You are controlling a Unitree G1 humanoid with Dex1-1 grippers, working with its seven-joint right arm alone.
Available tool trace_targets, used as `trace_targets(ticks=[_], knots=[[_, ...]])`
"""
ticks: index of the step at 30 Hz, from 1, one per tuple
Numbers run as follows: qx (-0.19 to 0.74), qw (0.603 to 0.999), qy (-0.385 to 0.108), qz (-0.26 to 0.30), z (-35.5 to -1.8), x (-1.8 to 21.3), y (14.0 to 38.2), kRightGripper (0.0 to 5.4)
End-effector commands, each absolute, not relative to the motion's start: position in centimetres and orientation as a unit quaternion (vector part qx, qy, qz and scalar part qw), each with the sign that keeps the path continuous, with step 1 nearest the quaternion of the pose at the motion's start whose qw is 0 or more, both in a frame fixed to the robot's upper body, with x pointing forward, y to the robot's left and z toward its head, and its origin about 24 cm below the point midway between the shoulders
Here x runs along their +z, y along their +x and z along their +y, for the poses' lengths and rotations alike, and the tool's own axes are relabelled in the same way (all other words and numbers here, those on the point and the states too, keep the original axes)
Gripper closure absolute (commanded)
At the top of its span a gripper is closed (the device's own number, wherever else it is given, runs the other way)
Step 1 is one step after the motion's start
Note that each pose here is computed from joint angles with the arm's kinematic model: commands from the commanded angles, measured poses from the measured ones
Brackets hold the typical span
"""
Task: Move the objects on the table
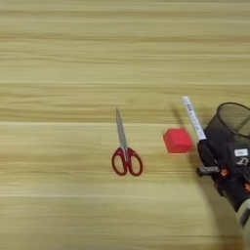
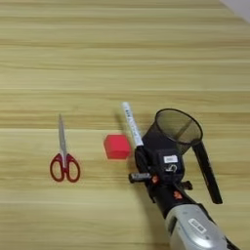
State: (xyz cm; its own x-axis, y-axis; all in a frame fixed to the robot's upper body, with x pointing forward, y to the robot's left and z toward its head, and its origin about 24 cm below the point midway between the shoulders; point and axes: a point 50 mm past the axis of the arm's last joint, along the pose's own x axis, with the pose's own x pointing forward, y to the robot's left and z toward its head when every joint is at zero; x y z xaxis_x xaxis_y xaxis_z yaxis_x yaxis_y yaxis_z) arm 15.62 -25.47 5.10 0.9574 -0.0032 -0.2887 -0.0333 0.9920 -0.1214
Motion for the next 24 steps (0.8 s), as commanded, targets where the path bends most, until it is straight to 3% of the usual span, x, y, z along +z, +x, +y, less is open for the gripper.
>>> trace_targets(ticks=[1,24], knots=[[-0.001,0.988,-0.092,0.127,-26.0,6.1,16.4,4.67],[-0.012,0.977,-0.087,0.195,-26.7,4.0,16.0,4.67]])
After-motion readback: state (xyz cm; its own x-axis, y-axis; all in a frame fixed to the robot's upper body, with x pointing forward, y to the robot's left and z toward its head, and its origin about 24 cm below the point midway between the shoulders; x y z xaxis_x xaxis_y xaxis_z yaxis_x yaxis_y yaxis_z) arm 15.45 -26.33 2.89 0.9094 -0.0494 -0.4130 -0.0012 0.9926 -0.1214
